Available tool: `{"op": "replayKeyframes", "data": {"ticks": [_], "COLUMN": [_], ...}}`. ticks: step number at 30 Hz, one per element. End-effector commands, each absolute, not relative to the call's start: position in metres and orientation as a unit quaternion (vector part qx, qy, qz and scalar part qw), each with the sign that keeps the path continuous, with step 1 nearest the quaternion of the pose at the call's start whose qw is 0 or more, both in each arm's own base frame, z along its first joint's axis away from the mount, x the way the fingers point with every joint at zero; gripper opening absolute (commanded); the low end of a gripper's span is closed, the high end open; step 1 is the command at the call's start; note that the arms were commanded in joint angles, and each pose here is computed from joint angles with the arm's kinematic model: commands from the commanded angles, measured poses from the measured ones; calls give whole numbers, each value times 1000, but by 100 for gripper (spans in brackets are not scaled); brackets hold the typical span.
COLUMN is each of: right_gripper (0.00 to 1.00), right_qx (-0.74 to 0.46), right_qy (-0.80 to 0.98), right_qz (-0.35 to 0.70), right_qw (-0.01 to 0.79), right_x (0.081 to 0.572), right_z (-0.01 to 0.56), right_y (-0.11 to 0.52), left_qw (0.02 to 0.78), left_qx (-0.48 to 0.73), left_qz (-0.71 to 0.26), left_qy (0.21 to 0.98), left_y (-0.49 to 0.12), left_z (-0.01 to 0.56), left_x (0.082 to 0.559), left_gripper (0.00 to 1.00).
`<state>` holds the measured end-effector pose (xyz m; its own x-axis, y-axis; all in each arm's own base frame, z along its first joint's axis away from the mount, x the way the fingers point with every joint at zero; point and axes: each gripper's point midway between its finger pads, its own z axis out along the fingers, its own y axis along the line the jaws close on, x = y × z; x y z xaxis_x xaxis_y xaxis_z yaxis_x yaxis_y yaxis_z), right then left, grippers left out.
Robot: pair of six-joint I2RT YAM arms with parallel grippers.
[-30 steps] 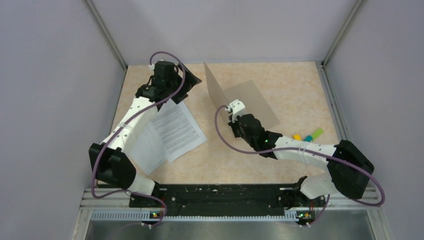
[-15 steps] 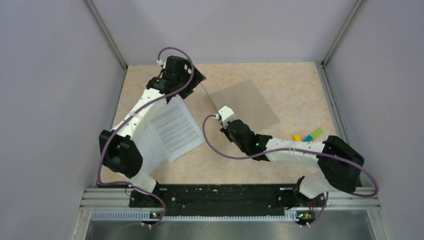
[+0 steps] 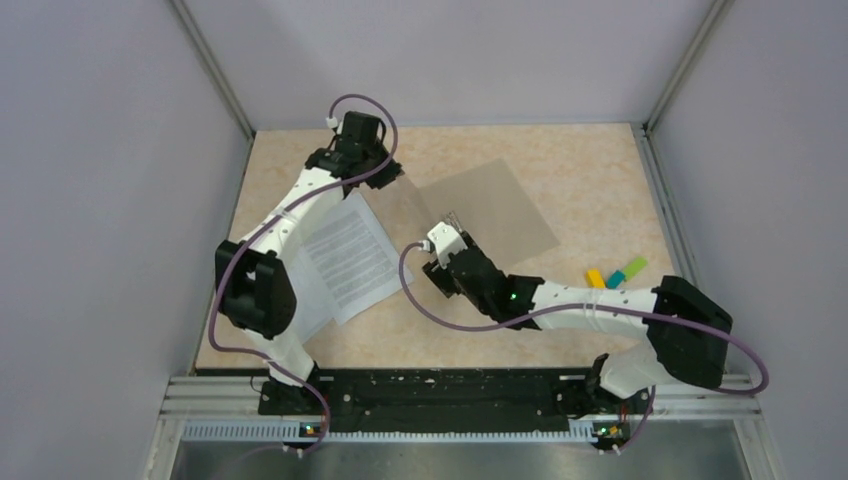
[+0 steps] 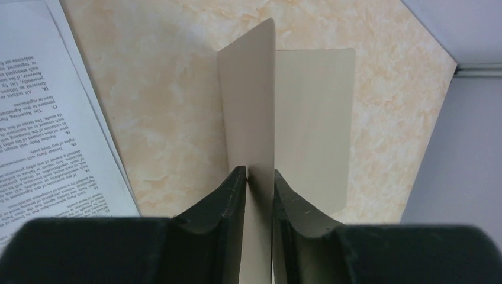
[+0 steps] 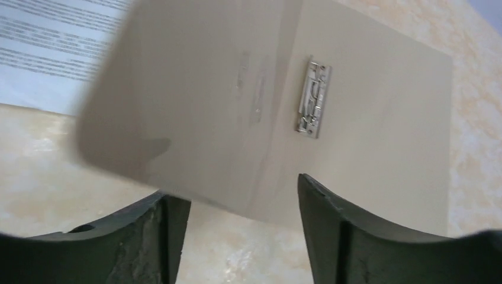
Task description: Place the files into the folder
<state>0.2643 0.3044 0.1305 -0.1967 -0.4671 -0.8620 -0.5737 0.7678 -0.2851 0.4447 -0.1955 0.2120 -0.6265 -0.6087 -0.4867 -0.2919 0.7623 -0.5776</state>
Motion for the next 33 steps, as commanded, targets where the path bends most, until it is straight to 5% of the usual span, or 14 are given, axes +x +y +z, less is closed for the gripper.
{"op": "replayKeyframes", "data": {"ticks": [1, 11, 28, 33], "right_gripper": [69, 85, 89, 89], "right_qx": [-340, -359, -215, -181], "right_qy": [749, 735, 833, 863], "right_qz": [128, 261, 219, 205], "right_qw": [554, 512, 461, 426], "right_x": [234, 179, 246, 253], "right_z": [177, 221, 198, 168], "right_y": [326, 330, 277, 272], "left_qw": [352, 328, 245, 254], "left_qx": [-220, -124, -35, -57], "left_qz": [-250, -291, -355, -319], "left_qy": [875, 890, 902, 911], "left_y": [-198, -196, -191, -176], "left_z": [224, 221, 199, 187], "left_x": [452, 432, 355, 344], "left_gripper": [21, 4, 0, 22]}}
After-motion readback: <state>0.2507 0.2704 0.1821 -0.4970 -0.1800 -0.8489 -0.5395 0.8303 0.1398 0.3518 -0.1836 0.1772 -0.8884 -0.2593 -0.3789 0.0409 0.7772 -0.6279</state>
